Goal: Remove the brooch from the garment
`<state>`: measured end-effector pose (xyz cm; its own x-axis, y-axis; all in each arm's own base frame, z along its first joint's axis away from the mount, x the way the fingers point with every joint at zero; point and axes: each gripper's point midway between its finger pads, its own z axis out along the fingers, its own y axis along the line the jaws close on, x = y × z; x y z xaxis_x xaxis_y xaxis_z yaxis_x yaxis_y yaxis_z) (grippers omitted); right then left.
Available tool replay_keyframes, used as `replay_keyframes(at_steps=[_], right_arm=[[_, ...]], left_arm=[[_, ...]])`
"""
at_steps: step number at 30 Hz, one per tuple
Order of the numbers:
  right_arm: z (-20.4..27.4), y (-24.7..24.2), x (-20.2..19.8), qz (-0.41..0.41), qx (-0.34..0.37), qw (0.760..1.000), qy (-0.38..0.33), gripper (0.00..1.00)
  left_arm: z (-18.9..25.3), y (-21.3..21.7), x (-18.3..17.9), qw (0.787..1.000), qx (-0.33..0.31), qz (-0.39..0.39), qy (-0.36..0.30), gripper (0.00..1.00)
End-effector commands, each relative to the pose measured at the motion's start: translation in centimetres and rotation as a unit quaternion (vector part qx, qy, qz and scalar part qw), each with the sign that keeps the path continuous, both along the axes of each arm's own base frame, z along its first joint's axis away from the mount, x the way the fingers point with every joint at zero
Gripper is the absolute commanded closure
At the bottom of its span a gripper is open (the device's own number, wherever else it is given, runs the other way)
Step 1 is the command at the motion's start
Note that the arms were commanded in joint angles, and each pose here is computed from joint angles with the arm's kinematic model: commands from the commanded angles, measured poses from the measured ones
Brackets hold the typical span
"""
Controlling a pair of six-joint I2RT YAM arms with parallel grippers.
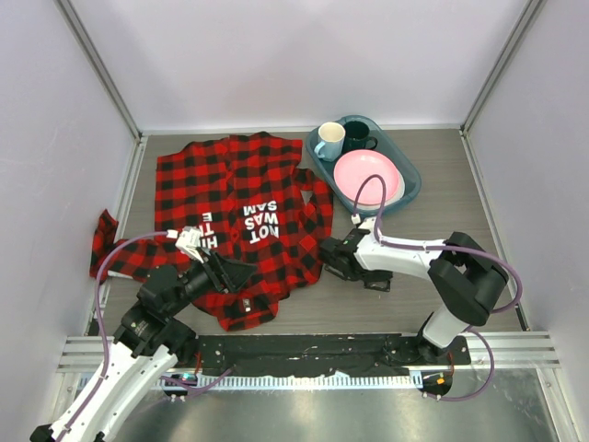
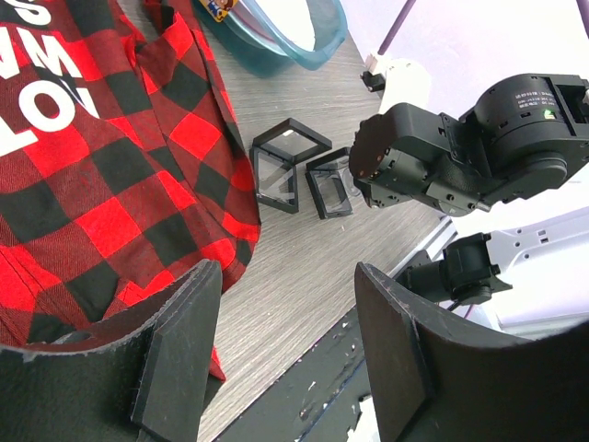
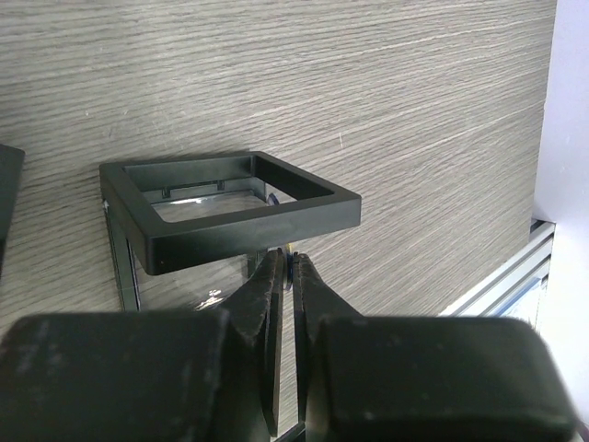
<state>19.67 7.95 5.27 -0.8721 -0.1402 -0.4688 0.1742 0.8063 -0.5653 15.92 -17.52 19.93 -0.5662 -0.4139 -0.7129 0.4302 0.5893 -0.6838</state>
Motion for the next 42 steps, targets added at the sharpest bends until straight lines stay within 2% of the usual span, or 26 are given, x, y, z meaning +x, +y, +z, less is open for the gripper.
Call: replay_keyframes(at_steps=[1,14,33,39,42], right_arm=[[1.9,0.5,0.9,-0.002,0.004,0.999,-0.050,0.89],[1.9,1.2,0.8,0.014,0.002,0.999,-0.050,0.90],[1.1,1.4,0.7,0.019,-0.007,0.999,-0.033,0.85],[1.5,1.3,0.8,0.015,-0.008,0.999,-0.041,0.98],[1.7,1.2,0.8,0.014,-0.011,0.999,-0.045,0.99]], left_arm=[[2.2,0.0,-0.2,0.999,-0.009,-0.007,-0.033,0.36],[2.3,0.0,-0.3,0.999,-0.012,-0.007,-0.033,0.37],[2.8,0.2,-0.6,0.999,-0.014,-0.008,-0.039,0.37],[2.6,0.1,-0.6,0.999,-0.013,-0.008,-0.038,0.37],[2.8,0.2,-0.6,0.999,-0.013,-0.008,-0.040,0.37]])
